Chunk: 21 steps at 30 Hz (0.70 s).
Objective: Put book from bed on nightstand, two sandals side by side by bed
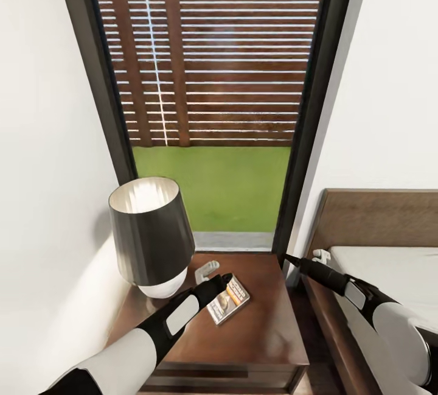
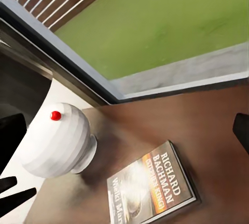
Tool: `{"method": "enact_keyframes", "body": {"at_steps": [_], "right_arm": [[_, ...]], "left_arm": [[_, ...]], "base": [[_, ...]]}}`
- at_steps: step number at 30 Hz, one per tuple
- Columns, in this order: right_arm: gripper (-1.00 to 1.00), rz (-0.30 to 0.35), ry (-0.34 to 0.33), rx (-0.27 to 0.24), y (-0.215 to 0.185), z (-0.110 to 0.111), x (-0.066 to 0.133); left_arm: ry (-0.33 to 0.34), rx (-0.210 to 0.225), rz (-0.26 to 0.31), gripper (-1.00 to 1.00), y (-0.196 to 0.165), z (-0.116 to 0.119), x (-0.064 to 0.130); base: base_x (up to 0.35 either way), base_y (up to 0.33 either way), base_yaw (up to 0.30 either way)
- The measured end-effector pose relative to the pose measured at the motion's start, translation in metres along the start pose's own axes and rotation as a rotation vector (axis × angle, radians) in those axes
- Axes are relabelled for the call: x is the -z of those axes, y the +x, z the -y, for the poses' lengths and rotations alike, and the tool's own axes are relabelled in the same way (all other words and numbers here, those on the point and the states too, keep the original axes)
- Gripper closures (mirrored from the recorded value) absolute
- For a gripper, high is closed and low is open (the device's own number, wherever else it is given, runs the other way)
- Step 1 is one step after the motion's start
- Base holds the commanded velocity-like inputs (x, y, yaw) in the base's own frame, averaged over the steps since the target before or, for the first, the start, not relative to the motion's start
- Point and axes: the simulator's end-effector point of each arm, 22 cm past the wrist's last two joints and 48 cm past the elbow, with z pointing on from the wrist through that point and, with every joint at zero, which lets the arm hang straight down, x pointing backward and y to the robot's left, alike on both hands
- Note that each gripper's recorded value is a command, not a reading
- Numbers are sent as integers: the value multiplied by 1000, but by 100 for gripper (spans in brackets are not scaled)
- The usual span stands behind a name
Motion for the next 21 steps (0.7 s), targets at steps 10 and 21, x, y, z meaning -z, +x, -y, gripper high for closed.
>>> {"method": "enact_keyframes", "body": {"at_steps": [10,21], "right_arm": [[-100,-3,127,-1,-14,16,5],[-100,-36,175,-41,-5,16,12]], "left_arm": [[-83,-64,15,-100,-8,-3,9],[-182,-74,58,-100,-25,-23,23]], "base": [[0,0,0],[0,0,0]]}}
